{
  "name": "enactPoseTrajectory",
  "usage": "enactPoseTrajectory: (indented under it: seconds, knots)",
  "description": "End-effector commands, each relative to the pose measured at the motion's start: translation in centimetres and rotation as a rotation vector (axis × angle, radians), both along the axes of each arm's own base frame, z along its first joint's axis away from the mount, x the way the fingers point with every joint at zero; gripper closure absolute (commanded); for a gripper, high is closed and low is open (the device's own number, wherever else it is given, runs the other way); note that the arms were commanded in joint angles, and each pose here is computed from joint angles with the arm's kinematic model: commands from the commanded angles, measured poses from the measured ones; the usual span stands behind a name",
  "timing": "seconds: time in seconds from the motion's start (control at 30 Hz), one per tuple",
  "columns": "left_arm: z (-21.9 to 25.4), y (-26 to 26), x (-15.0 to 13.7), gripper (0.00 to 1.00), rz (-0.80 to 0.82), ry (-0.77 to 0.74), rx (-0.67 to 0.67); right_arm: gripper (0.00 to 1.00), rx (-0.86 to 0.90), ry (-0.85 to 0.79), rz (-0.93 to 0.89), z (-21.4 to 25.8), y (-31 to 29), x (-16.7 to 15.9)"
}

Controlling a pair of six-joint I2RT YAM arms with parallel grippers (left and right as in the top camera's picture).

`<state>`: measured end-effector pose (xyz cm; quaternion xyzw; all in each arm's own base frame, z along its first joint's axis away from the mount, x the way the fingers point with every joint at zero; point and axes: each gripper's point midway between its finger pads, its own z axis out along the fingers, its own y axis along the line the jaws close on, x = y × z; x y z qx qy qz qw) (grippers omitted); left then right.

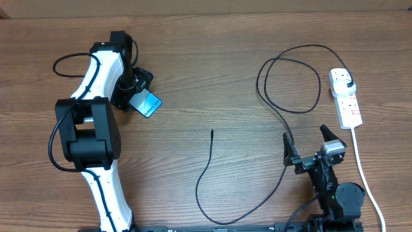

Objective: Plug charger to phone and switch on socket

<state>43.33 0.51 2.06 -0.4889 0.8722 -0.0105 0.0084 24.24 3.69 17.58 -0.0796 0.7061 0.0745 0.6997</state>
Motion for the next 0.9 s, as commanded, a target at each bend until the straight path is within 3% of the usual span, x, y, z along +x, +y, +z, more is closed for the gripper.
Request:
enactPoseTrajectory:
  seconds: [0.0, 0.87]
  knots:
    - [0.5, 0.7, 1.1, 0.00, -0.006, -0.036, 0.023, 0.00, -0.002, -0.005, 0.003, -0.2, 0.1, 0.0]
    - [-0.9, 0.2, 1.2, 0.00, -0.025, -0.020, 0.041, 0.00, -0.002, -0.005, 0.003, -0.2, 0.1, 0.0]
